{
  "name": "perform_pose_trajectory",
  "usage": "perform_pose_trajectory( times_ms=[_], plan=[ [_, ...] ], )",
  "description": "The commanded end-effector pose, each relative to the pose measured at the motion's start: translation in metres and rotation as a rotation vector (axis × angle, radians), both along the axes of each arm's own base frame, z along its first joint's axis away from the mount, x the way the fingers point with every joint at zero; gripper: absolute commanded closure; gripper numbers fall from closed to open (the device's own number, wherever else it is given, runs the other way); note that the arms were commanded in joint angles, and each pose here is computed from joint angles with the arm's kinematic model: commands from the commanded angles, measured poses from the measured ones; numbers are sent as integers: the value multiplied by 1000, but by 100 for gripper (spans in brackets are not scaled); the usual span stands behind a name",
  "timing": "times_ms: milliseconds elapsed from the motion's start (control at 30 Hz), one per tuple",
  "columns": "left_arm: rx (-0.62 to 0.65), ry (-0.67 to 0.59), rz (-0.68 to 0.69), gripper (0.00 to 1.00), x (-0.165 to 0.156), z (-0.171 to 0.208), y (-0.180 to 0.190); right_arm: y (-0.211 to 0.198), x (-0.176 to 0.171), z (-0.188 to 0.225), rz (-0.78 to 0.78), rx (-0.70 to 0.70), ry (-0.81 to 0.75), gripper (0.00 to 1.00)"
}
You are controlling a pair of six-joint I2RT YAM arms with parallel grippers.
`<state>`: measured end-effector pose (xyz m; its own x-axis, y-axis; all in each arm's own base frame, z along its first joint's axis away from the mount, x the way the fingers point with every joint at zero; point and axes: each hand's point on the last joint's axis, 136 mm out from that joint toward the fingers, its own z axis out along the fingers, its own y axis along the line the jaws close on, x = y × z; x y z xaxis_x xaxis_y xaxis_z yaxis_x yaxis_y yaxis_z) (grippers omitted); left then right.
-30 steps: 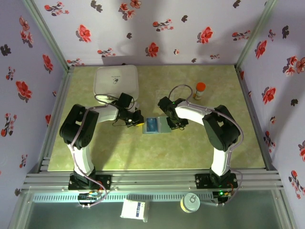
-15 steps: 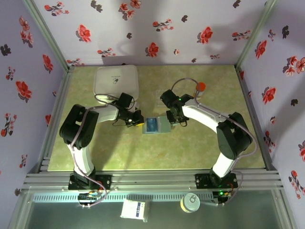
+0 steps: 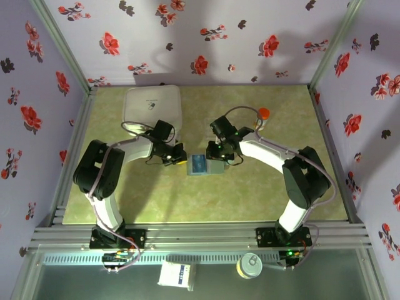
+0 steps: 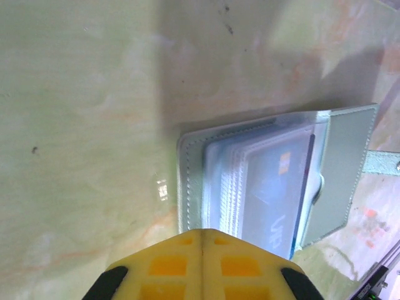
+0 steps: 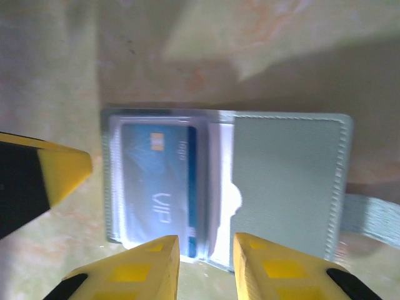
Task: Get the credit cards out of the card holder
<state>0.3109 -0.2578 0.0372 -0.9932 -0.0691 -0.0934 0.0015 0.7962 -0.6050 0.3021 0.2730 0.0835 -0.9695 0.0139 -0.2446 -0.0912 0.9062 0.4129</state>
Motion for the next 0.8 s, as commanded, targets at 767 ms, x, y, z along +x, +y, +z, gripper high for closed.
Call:
perform_pose_trajectory(
  times_ms=[767],
  plan=[
    [86,23,-104,100,-21,-9,-27,24,6,-35,-10,303,137,78]
  ],
)
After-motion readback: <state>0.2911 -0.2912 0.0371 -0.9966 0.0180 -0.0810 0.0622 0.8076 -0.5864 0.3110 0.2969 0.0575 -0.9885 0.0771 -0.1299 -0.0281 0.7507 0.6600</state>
